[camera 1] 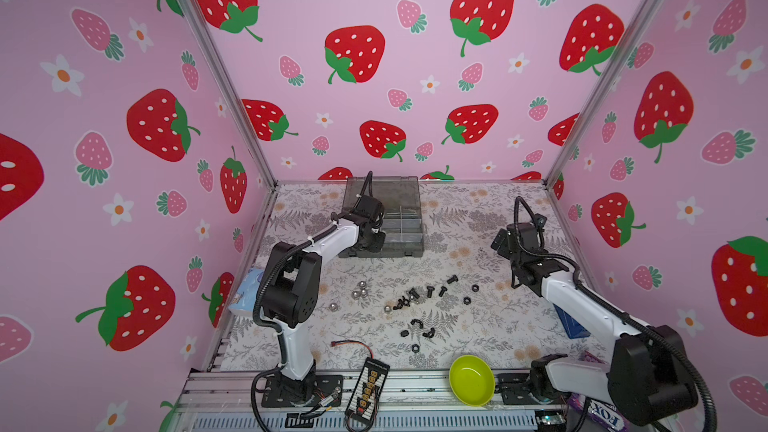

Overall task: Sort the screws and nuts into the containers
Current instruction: 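Open the left gripper to drop the wing nut into the compartment, then move the left gripper back down to the pile of nuts and bolts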

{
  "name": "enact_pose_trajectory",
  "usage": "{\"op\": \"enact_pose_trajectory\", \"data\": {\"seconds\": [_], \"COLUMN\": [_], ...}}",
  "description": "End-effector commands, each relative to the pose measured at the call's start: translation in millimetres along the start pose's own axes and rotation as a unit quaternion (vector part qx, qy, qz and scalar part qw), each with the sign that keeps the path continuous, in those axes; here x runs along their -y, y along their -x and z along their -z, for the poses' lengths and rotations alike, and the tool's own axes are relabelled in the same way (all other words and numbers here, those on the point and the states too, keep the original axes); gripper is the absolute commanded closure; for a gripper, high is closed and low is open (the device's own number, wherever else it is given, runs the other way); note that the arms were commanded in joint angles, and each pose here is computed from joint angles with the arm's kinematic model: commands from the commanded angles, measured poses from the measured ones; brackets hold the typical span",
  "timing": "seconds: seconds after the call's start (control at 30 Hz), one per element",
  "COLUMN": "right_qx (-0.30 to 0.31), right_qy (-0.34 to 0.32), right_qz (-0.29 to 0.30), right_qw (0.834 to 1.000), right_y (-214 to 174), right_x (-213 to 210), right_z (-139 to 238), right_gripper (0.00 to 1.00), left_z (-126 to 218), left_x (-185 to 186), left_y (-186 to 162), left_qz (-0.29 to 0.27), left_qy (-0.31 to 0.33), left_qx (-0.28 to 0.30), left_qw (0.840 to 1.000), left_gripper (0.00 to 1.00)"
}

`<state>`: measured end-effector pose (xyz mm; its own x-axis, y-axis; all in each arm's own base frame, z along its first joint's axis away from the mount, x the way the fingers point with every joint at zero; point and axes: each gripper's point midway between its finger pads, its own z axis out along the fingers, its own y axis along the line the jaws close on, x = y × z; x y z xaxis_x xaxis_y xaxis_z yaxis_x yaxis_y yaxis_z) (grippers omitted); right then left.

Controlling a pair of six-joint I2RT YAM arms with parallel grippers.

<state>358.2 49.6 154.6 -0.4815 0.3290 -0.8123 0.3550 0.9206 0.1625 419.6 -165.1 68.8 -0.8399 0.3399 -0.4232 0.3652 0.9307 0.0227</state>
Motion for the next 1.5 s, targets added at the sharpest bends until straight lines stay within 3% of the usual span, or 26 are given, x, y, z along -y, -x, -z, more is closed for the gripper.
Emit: {"op": "enact_pose_trajectory", "data": {"seconds": [0.0,0.37,0.67,0.8,0.97,1.27,1.47], "right_qx": [0.002,0.0,-0.002,-0.004,-0.003,-0.009,-0.006], "right_qy": [-0.011,-0.008,-0.004,-0.003,-0.001,0.002,0.001], "right_qz": [-0.002,-0.002,-0.001,0.001,0.001,0.002,0.0], "right_qw": [1.0,1.0,1.0,1.0,1.0,1.0,1.0], "right_y": [-2.2,-3.5,-5.6,-5.7,-4.8,-7.1,-7.4], "right_x": [6.9,4.9,2.7,1.3,0.0,-0.6,2.5], "right_z": [3.6,1.2,-1.1,-2.0,-2.2,-2.2,0.3], "right_gripper": [0.0,0.0,0.0,0.0,0.0,0.0,0.0], "left_z": [3.1,45.3,79.3,80.3,76.7,74.4,68.3], "left_x": [1.6,8.7,74.8,103.0,122.5,169.4,191.8], "left_y": [10.4,9.8,-41.9,-77.9,-113.3,-123.1,-114.2], "left_qz": [-0.011,0.001,-0.064,-0.097,-0.083,-0.087,-0.062], "left_qy": [-0.001,0.026,-0.004,-0.007,-0.022,-0.095,-0.107], "left_qx": [0.008,0.042,0.054,0.031,0.007,0.018,0.017], "left_qw": [1.0,0.999,0.996,0.995,0.996,0.991,0.992], "left_gripper": [0.61,0.57,0.57,0.57,0.57,0.57,0.61]}}
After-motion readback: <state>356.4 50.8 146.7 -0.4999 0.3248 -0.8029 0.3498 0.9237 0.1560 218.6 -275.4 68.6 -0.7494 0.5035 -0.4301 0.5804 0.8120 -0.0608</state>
